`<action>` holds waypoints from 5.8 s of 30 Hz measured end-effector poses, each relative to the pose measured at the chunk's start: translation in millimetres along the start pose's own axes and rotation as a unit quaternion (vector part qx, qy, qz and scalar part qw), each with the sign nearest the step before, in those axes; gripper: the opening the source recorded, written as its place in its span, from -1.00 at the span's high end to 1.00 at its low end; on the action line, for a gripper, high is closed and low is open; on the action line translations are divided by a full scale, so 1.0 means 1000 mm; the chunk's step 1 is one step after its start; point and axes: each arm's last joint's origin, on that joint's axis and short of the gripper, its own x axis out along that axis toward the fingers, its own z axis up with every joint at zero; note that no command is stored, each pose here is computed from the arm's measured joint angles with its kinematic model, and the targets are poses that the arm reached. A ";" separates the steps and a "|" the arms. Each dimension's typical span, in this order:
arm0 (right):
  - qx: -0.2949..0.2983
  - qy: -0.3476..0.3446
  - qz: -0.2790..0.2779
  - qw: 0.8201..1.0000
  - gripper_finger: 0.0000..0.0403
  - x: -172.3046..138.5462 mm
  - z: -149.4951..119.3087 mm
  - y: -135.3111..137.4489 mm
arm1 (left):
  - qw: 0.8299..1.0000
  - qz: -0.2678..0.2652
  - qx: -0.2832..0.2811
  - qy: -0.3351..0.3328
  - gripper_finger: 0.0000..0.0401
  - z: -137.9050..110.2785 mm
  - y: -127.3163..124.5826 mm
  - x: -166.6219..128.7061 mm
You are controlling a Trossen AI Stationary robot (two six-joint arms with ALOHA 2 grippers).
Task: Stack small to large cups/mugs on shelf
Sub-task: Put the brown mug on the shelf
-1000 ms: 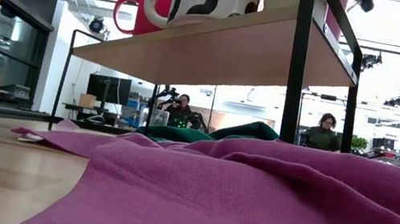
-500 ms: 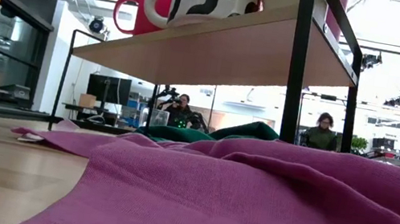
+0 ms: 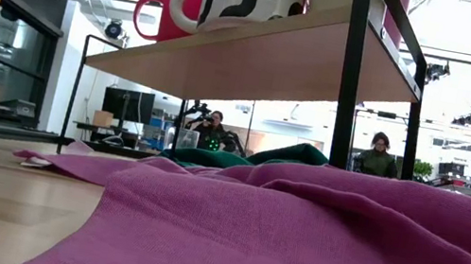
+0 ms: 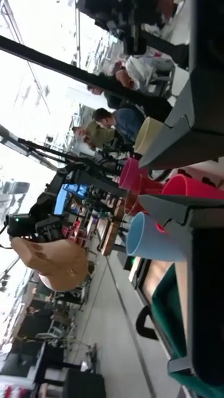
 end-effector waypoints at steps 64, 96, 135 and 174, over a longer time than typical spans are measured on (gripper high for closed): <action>-0.119 0.149 0.084 0.978 1.00 0.148 -0.003 0.039 | 0.993 0.056 -0.010 0.106 0.68 -0.008 0.003 0.018; -0.127 0.185 0.078 0.971 1.00 0.176 -0.028 0.038 | 0.990 0.065 -0.015 0.123 0.68 -0.012 0.004 0.017; -0.135 0.211 0.089 0.964 0.87 0.184 -0.037 0.034 | 0.989 0.066 -0.013 0.128 0.68 -0.013 0.005 0.017; -0.133 0.206 0.110 0.963 0.67 0.184 -0.036 0.036 | 0.990 0.062 -0.010 0.129 0.68 -0.013 0.004 0.017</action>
